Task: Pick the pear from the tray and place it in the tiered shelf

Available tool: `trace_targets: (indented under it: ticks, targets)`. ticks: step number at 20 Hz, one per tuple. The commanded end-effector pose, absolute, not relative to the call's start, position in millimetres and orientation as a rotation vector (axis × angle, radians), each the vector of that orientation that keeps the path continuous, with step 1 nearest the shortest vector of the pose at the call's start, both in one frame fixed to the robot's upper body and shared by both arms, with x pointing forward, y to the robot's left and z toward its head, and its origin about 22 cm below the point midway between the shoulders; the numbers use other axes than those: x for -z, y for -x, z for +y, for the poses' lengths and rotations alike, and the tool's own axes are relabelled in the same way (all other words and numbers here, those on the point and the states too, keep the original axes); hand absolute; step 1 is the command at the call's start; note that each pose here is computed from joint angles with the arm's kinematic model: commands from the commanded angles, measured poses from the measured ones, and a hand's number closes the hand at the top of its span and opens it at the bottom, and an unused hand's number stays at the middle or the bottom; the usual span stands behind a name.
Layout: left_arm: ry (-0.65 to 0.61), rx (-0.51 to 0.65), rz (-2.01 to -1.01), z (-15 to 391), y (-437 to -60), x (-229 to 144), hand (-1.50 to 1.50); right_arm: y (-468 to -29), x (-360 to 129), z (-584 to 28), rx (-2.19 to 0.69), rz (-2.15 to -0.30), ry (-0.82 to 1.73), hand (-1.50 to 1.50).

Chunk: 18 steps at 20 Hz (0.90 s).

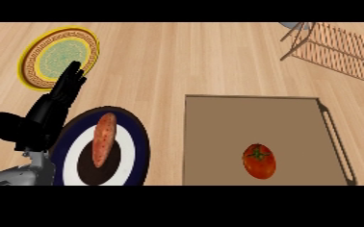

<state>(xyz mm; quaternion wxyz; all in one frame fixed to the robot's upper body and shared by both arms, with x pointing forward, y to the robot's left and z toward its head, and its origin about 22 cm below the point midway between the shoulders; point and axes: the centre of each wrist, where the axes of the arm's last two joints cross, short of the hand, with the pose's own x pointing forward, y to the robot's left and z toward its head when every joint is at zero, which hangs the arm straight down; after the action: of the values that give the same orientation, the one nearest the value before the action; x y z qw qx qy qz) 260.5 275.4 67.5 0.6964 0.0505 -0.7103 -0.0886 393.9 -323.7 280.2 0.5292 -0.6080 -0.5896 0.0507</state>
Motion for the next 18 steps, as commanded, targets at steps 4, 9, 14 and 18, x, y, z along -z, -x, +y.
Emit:
trace_targets:
  ticks: [4, 9, 14, 18]
  targets:
    - [-0.103, 0.191, -1.58, 258, -262, -52, 0.0, -413, -293, -364, -0.319, -1.308, 1.675, 1.5]
    - [-0.105, 0.204, -1.589, 284, -251, -66, 0.0, -419, -291, -380, -0.36, -1.433, 1.695, 1.5]
    - [-0.108, 0.199, -1.603, 278, -259, -79, 0.0, -431, -292, -385, -0.33, -1.516, 1.509, 1.5]
    - [-0.093, 0.21, -1.577, 268, -263, -56, 0.0, -435, -297, -384, -0.534, -1.435, 1.452, 1.5]
